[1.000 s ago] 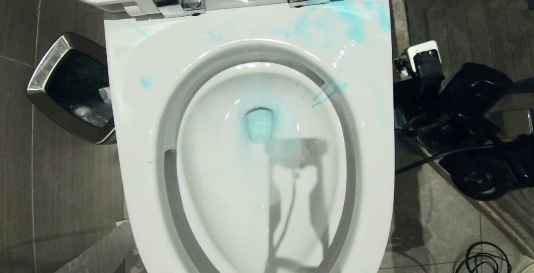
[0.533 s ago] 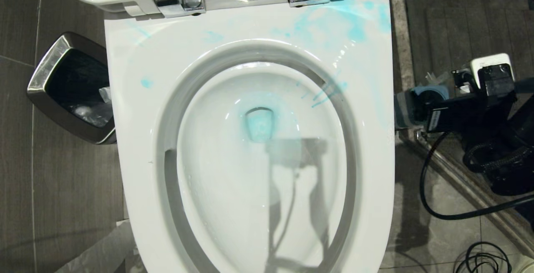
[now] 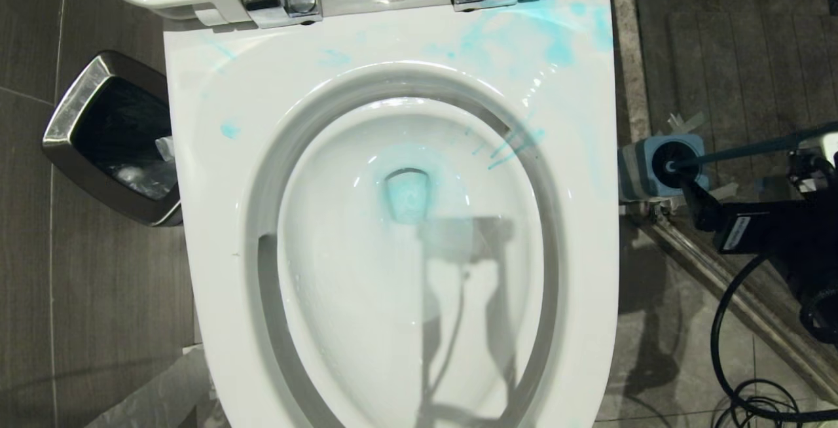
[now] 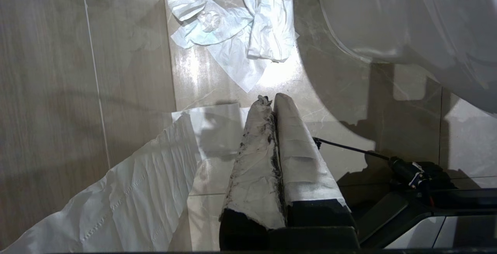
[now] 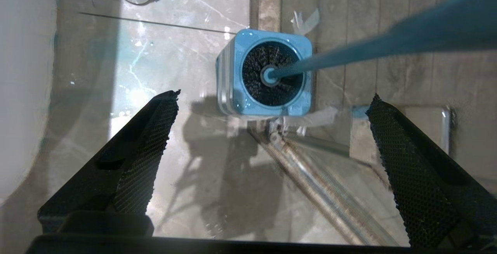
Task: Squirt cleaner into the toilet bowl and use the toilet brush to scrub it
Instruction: Scrub the toilet bowl
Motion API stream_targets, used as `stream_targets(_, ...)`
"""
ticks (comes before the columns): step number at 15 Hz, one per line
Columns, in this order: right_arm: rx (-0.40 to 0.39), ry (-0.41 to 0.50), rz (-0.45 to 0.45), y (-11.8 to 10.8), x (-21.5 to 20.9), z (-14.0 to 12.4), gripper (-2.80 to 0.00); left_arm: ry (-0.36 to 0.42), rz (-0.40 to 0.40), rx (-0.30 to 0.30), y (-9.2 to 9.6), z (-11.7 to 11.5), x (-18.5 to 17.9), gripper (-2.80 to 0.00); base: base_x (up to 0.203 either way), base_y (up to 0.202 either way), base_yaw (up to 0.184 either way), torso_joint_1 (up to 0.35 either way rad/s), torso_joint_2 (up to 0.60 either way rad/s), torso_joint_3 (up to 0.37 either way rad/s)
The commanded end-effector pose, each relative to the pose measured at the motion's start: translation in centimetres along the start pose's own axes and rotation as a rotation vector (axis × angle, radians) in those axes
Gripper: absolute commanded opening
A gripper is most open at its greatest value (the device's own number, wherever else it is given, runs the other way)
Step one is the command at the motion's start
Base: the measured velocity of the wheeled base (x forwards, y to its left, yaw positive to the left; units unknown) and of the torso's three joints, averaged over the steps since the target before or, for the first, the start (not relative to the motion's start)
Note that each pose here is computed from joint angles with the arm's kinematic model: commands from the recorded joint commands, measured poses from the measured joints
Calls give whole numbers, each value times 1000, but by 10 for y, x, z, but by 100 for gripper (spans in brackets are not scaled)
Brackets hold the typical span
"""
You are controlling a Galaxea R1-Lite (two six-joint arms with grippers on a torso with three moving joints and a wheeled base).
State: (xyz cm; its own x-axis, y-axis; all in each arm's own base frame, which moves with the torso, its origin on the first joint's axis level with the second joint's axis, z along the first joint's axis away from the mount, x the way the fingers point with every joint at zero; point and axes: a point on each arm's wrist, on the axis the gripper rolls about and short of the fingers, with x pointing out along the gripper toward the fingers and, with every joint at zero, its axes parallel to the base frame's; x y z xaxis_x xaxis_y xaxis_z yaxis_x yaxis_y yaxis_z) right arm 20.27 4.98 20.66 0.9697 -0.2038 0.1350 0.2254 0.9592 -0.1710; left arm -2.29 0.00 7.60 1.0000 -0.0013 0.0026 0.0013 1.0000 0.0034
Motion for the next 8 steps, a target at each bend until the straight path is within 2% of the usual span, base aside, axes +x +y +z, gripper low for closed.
stream_targets(1,30,-20,-11,-7,-8,8,0,-1,1,0,0,0,0,-280,0,0,0,0,0,0)
stream_targets(3,64,-16,-21,-9,-10,7,0,-1,3,0,0,0,0,-280,0,0,0,0,0,0)
stream_targets(8,41,18,-125,-27,1,-2,0,-1,1,0,0,0,0,-280,0,0,0,0,0,0)
